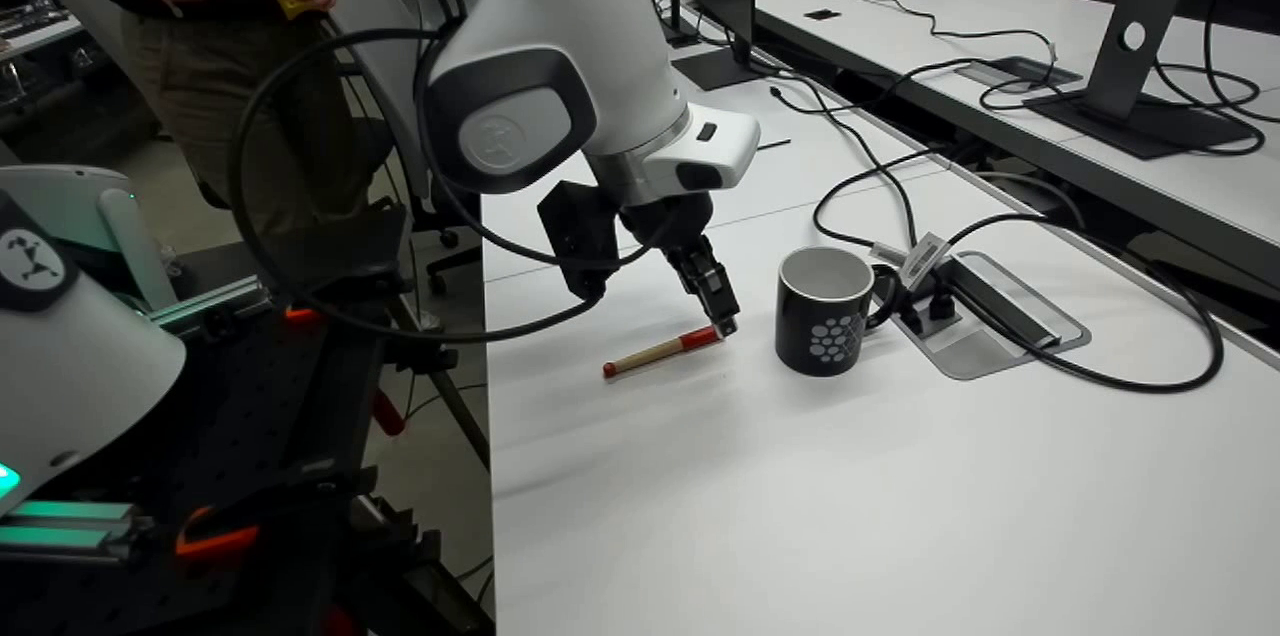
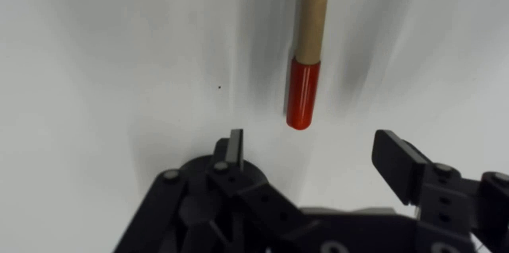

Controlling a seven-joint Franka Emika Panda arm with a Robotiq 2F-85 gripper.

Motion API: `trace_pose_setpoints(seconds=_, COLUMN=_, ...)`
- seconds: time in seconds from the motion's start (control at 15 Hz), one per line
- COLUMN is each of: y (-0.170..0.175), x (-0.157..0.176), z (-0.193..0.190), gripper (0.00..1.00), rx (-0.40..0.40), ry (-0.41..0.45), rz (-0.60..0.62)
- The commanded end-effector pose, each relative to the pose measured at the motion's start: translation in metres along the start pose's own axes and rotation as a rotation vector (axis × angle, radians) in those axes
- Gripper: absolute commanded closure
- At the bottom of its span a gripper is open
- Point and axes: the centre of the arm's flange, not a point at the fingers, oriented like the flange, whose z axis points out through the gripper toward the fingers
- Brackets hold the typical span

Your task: Pick the marker and put it in the cup

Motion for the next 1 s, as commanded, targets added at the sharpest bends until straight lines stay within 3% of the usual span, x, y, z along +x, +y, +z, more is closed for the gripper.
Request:
trace_pose_setpoints(seconds=0.0, y=-0.0002, x=0.0006, z=0.0013, gripper=0.00, rx=0.002, ry=0.001, rz=-0.002)
trace_pose_setpoints(seconds=0.93, y=-0.0029, x=-0.0027, z=0.0021, gripper=0.00, rx=0.006, ry=-0.021, rz=-0.010)
